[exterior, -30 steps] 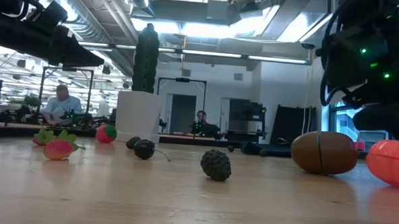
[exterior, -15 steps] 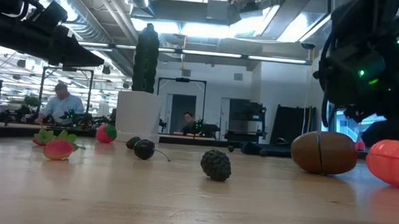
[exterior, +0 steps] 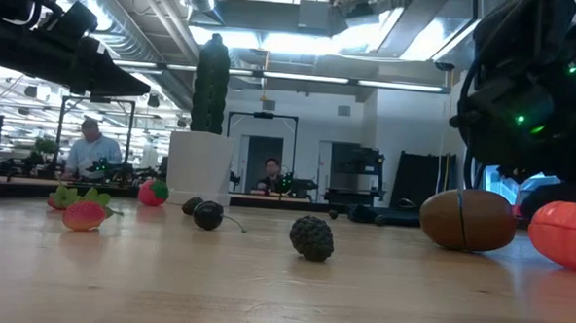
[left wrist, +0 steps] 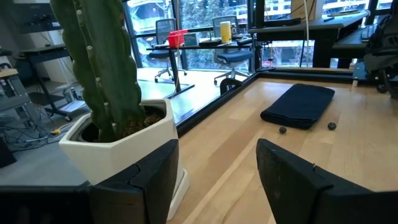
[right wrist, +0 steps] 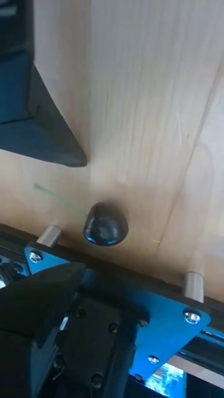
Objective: Pick and placing Produce into tupperware
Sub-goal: Put the right black cherry into the transparent bin
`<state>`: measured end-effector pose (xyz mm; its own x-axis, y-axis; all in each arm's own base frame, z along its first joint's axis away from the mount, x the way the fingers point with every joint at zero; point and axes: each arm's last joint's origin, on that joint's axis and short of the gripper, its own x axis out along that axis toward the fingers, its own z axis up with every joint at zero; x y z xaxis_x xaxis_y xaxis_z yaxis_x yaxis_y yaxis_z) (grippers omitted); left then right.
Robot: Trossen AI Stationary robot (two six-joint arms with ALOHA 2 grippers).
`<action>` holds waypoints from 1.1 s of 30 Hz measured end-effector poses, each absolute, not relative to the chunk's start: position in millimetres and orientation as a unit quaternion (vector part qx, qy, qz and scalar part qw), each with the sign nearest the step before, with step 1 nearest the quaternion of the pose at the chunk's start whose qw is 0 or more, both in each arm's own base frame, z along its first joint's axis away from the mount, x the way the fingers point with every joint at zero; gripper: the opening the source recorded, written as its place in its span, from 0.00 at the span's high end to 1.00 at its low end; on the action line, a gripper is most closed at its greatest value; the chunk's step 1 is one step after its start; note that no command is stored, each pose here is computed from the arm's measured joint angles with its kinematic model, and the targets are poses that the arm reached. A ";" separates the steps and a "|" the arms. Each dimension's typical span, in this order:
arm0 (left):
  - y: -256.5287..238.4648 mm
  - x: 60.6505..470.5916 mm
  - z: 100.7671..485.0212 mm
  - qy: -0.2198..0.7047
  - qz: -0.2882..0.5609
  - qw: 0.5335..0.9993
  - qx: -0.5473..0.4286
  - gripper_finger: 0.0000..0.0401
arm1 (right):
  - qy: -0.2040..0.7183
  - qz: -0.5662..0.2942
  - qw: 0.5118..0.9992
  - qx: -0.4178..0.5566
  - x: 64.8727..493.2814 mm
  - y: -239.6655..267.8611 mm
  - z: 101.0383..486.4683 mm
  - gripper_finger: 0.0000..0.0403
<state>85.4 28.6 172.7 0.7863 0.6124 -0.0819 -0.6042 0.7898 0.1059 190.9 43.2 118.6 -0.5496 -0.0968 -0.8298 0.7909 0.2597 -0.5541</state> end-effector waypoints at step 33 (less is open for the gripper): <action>28.6 85.4 172.9 0.056 0.322 0.944 0.037 0.48 | 0.651 -0.577 0.363 0.333 195.2 47.1 114.9 0.62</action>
